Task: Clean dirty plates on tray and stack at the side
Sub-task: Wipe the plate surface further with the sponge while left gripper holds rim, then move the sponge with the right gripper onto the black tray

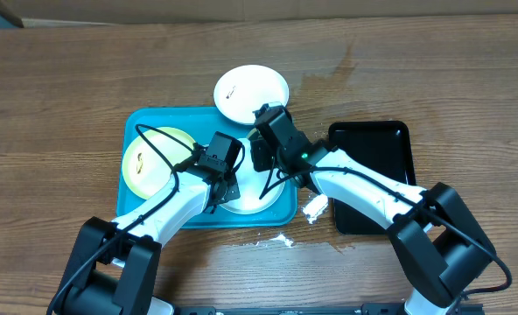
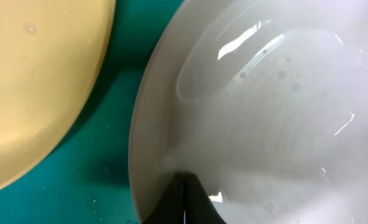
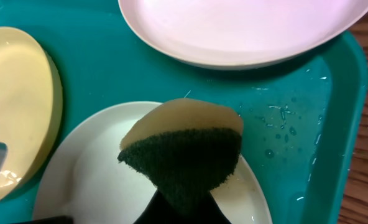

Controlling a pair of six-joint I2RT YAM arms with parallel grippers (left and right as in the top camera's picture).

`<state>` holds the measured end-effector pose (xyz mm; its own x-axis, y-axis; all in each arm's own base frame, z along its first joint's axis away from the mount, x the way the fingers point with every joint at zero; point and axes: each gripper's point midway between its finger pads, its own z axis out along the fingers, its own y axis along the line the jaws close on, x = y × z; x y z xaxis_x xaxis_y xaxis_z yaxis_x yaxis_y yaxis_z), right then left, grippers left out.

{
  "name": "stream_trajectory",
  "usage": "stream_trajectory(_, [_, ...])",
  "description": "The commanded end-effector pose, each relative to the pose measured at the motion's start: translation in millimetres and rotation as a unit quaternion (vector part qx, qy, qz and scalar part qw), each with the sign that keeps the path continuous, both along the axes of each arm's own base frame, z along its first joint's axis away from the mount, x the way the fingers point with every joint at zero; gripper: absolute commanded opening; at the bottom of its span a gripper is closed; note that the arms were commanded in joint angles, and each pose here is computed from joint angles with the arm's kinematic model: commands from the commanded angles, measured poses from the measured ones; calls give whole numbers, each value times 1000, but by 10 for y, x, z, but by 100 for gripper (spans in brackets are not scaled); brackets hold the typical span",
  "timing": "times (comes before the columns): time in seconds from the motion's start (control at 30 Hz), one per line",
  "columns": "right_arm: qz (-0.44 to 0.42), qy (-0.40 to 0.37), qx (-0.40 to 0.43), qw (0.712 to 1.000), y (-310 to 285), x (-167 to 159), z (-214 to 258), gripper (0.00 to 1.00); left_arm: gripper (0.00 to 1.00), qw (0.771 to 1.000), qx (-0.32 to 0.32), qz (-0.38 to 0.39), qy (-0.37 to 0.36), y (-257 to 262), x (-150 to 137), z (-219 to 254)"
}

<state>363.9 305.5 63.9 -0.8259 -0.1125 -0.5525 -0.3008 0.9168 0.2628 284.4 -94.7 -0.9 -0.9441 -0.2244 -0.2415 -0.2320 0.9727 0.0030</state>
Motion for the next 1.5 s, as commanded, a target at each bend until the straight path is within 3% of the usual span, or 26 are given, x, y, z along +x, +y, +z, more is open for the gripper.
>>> stream_trajectory(0.0, [5,13,-1,1000,18,-85,-235,4,4,995,39,-9,95,197,-474,-394])
stream_trajectory(0.13, [5,18,-6,1000,16,-83,-432,4,4,995,38,-9,95,197,-473,-394])
stream_trajectory(0.4, [-68,-72,-46,994,-194,283,-282,4,4,995,39,-9,95,197,-472,-393])
stream_trajectory(0.7, [-79,-102,-28,991,-148,394,-163,4,4,995,39,-9,94,196,-471,-393])
stream_trajectory(0.83, [-123,-120,-38,984,-277,474,-99,4,4,995,38,-9,94,196,-472,-393])
stream_trajectory(1.2, [-154,-189,6,970,-410,479,850,4,4,995,38,-10,94,195,-468,-390])
stream_trajectory(1.47, [-188,-150,-23,970,-957,213,1158,4,4,995,36,-13,90,126,-311,-171])
